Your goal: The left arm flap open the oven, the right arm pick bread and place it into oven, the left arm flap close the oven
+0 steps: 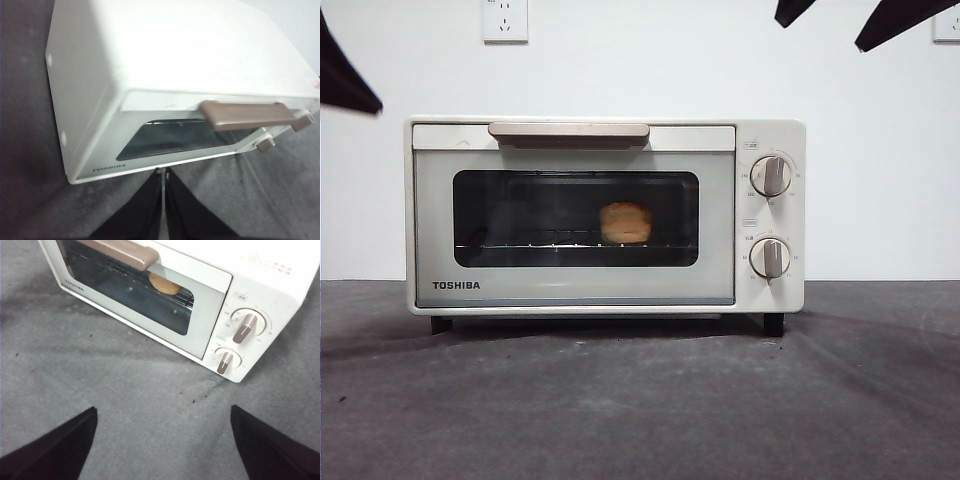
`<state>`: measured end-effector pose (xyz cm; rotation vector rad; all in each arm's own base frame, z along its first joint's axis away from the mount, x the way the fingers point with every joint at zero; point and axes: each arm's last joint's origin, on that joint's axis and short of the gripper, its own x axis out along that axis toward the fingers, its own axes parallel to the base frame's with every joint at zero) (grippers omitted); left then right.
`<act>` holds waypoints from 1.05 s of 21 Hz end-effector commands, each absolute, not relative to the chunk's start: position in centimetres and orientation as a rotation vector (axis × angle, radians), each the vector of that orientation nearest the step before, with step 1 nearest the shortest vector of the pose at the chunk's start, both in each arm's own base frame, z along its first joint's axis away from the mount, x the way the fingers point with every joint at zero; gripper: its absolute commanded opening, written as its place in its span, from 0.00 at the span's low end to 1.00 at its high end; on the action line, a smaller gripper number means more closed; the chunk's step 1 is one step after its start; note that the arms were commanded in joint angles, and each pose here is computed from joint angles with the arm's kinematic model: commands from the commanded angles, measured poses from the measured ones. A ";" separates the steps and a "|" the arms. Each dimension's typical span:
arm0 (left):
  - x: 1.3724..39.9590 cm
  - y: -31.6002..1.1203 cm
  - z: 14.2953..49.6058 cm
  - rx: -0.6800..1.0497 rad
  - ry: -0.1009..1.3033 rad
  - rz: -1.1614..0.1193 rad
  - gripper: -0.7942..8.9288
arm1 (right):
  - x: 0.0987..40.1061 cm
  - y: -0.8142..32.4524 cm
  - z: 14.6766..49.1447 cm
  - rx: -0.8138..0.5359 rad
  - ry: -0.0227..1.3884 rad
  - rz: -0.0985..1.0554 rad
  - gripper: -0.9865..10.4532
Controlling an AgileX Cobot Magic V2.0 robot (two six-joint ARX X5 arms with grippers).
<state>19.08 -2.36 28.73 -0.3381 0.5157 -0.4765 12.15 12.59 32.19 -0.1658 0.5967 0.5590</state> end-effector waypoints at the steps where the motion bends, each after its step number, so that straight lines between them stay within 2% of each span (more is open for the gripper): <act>1: 17.9 -2.8 30.7 -0.236 0.480 -0.479 0.10 | 12.5 13.2 32.1 -0.158 0.598 0.563 0.46; 6: 15.4 -3.1 32.4 -0.152 0.486 -0.424 0.10 | 12.8 13.6 31.9 -0.162 0.607 0.566 0.46; 12: 13.1 -2.7 32.9 -0.087 0.493 -0.310 0.10 | 12.9 13.7 31.8 -0.157 0.616 0.580 0.46; 22: 11.2 -2.4 33.2 -0.064 0.470 -0.317 0.10 | 12.9 13.8 31.8 -0.145 0.617 0.587 0.46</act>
